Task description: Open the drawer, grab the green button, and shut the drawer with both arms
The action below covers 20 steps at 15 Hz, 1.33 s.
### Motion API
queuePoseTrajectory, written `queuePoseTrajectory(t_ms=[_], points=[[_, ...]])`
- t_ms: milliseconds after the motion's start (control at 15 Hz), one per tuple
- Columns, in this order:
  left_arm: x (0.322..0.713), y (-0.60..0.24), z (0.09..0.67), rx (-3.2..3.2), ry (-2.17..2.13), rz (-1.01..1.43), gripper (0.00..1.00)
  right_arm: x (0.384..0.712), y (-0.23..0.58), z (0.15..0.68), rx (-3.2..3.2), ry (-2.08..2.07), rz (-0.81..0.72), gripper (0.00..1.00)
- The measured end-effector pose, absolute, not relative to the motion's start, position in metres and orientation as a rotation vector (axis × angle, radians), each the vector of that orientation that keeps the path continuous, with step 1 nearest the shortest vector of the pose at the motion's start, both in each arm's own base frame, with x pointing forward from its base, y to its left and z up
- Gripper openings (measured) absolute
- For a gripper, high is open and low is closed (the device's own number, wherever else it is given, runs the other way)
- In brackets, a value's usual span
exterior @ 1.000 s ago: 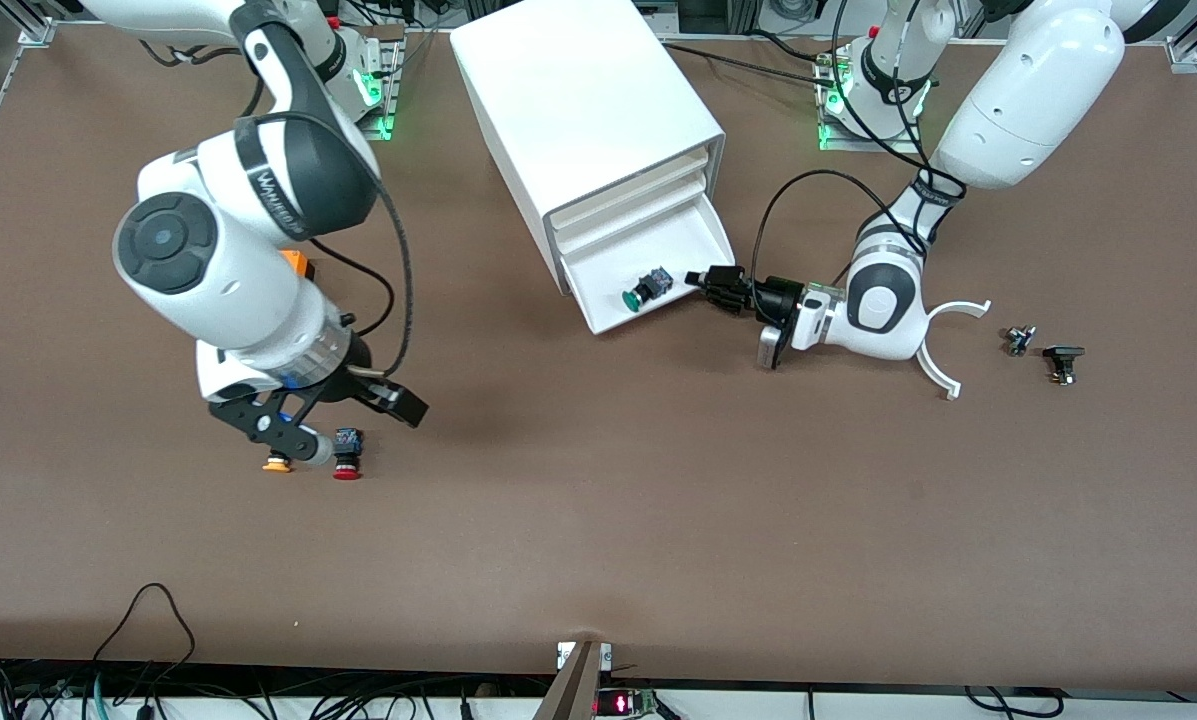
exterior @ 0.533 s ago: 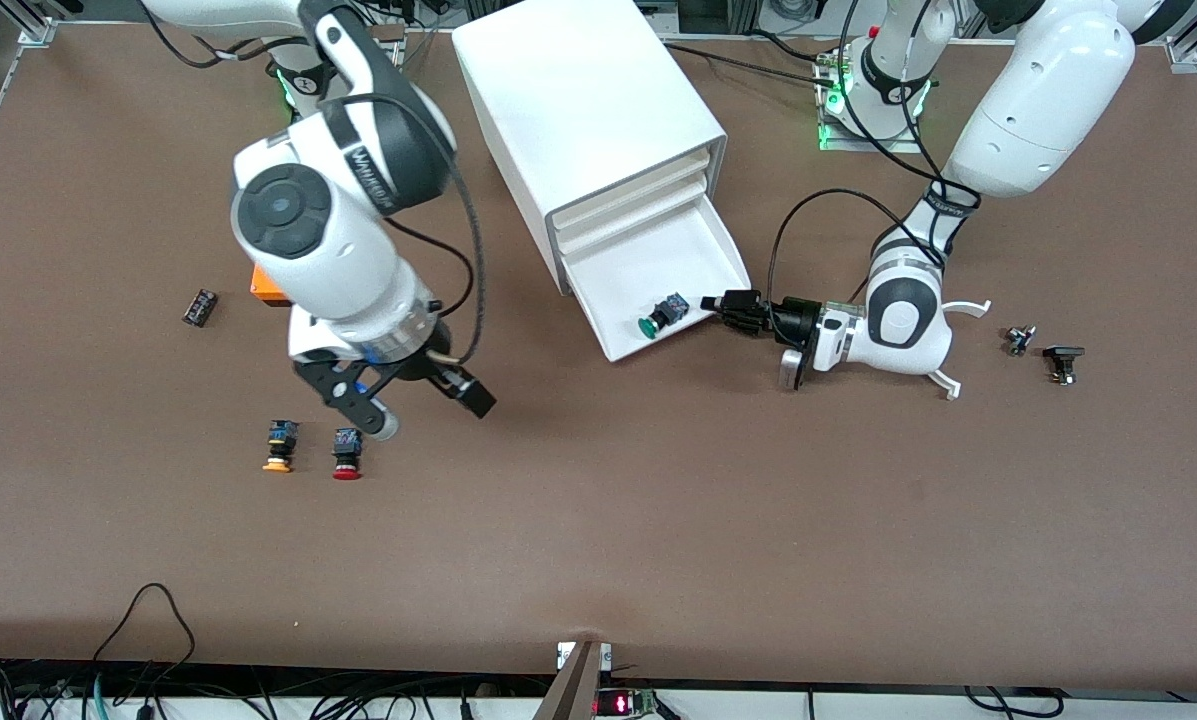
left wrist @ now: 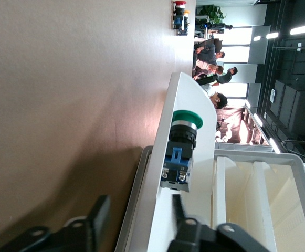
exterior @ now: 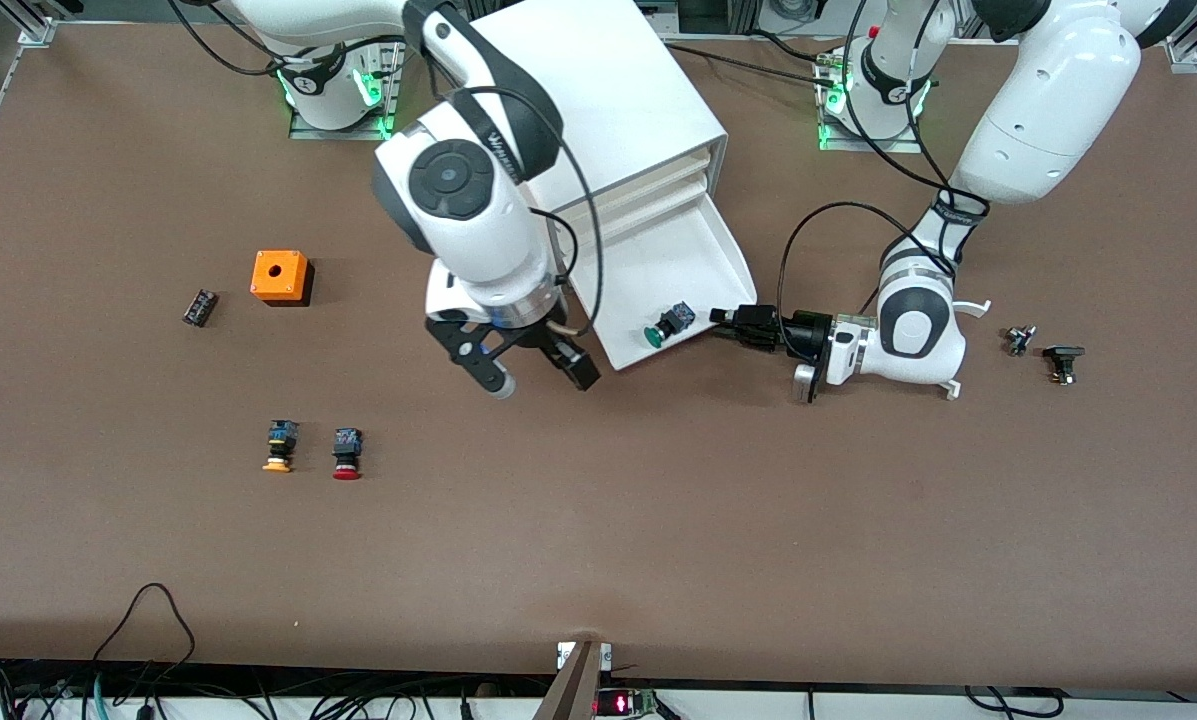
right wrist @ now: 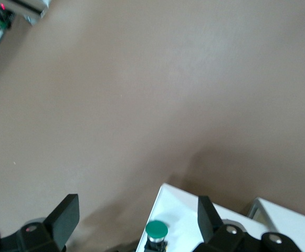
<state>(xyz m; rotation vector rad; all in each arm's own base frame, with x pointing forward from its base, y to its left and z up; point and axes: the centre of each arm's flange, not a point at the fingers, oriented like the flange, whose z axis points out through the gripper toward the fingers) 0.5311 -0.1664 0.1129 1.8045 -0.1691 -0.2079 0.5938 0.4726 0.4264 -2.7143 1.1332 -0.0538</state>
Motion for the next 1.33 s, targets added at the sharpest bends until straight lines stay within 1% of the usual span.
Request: queuePoseTrajectory(t_ms=[67, 133, 267, 333, 600, 733, 1000, 1333], points=[[0.535, -0.165, 0.117, 1.811, -0.158, -0.215, 0.69, 0.588, 0.483, 0.418, -2.711, 1.147, -0.044, 1.0], [0.54, -0.164, 0.124, 1.827, -0.151, -0.234, 0.8, 0.582, 0.494, 0.41, -2.701, 1.164, -0.037, 1.0], [0.552, -0.161, 0.152, 1.881, -0.137, -0.285, 0.98, 0.57, 0.517, 0.393, -2.666, 1.197, -0.029, 1.0], [0.558, -0.159, 0.17, 1.921, -0.132, -0.314, 1.0, 0.563, 0.527, 0.383, -2.657, 1.209, -0.021, 1.0], [0.577, -0.147, 0.244, 2.154, -0.131, -0.421, 1.0, 0.537, 0.56, 0.348, -2.645, 1.272, 0.046, 1.0], [0.584, -0.139, 0.273, 2.288, -0.162, -0.46, 1.0, 0.523, 0.576, 0.33, -2.634, 1.288, 0.059, 1.0], [0.6, -0.118, 0.332, 2.479, -0.21, -0.613, 1.0, 0.504, 0.594, 0.3, -2.646, 1.312, 0.113, 1.0], [0.61, -0.098, 0.381, 2.648, -0.131, -0.739, 1.0, 0.484, 0.613, 0.272, -2.645, 1.299, 0.128, 1.0]])
